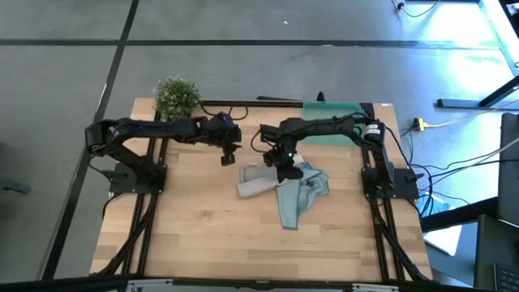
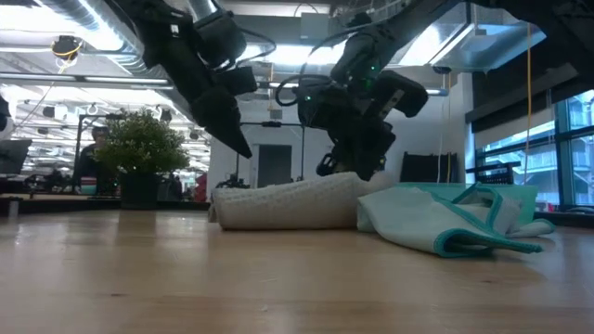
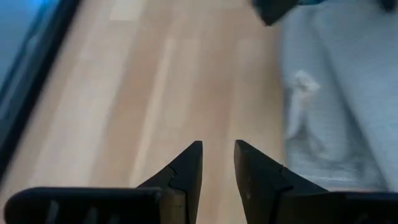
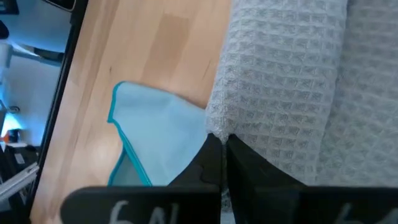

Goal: Roll microfiber towels into tight, uniform cylinder then place into a basket
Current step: Roll the grey microfiber towel

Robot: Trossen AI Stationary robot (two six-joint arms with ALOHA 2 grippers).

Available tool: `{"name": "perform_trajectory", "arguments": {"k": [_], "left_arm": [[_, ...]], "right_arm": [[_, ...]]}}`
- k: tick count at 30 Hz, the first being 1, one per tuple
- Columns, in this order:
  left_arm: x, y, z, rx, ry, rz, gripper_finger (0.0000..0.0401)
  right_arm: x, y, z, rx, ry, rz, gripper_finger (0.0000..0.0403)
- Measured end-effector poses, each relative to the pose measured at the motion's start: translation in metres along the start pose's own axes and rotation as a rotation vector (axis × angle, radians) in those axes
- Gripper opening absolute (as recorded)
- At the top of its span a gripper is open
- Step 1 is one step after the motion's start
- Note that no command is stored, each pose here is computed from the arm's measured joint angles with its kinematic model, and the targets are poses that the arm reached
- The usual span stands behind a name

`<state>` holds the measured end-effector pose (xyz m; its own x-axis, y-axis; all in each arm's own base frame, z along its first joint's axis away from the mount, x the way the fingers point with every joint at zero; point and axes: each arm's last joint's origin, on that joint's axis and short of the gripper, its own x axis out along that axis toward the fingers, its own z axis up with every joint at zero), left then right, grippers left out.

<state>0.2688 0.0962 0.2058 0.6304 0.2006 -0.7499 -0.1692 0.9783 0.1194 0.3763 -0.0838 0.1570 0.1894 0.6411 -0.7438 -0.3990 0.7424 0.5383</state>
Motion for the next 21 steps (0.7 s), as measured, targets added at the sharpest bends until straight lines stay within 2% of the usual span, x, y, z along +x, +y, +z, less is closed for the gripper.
{"name": "perform_trajectory", "arguments": {"k": [6, 11, 21], "left_arm": [[0.002, -0.026, 0.005, 0.049, -0.024, -0.105, 0.0088], [0.022, -0.044, 0.0, 0.089, 0.03, -0.149, 0.0088], [0.065, -0.051, -0.018, 0.097, 0.138, -0.168, 0.0088]], "right_arm": [[-0.004, -0.004, -0.002, 0.016, -0.01, -0.006, 0.0008], [-0.006, -0.005, -0.004, 0.024, -0.013, -0.006, 0.0008], [-0.014, -0.01, -0.007, 0.047, -0.076, 0.058, 0.0008]]}}
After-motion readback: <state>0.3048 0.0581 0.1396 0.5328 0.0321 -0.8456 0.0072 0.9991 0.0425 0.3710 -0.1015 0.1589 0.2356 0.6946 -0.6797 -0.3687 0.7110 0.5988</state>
